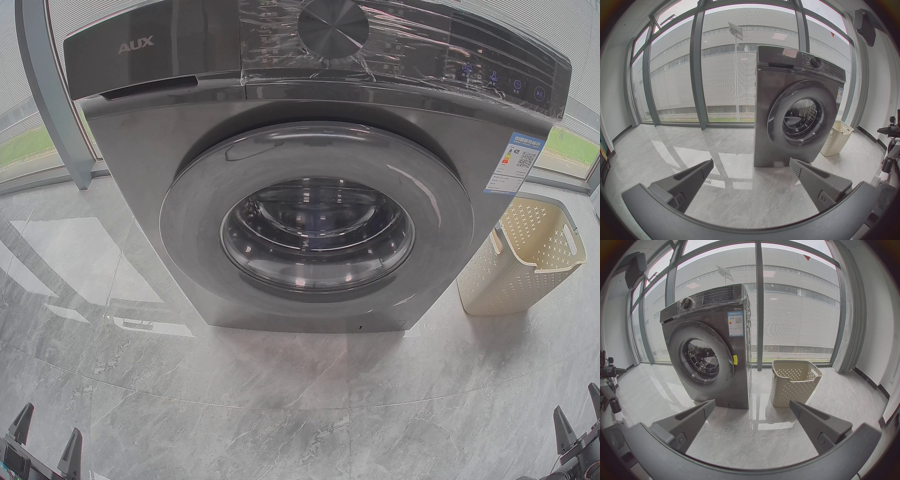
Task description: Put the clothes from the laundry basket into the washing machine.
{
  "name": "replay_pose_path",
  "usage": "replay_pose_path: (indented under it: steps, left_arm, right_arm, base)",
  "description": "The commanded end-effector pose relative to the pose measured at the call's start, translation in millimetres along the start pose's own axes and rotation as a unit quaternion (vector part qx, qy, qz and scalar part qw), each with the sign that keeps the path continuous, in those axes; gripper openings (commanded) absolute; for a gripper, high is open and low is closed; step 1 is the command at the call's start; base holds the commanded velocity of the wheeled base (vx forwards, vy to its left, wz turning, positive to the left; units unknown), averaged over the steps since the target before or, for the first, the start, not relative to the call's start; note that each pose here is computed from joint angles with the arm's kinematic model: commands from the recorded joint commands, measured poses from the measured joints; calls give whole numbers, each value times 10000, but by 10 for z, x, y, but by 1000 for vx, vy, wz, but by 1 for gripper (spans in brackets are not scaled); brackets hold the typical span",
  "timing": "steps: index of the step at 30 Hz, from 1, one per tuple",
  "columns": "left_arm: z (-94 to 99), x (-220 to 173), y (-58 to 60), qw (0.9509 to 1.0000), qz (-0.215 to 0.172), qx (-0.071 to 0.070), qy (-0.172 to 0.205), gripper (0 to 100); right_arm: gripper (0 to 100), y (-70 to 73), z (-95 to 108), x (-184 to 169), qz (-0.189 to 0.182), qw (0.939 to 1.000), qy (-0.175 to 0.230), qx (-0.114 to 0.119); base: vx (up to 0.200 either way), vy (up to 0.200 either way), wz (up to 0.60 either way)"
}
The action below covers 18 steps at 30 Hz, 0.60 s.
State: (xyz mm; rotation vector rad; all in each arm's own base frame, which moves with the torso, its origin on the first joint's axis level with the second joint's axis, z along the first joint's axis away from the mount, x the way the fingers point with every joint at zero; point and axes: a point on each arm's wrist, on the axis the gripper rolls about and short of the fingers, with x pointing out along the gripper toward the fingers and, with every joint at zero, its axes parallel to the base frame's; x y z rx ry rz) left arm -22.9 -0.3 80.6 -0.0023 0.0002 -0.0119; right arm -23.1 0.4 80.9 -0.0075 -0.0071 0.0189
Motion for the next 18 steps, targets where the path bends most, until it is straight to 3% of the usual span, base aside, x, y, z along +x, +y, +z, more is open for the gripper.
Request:
replay_pose_path:
  steps: [1,18]
  left_arm:
    - [-47,3,0,10000,-2,-12,22,100]
    - [-48,2,0,10000,21,19,14,100]
  right_arm:
    - [100,0,-51,4,-2,10000,27,-1]
    - [100,1,-53,3,44,10000,50,-46]
  base:
    - [0,0,0]
    - [0,0,0]
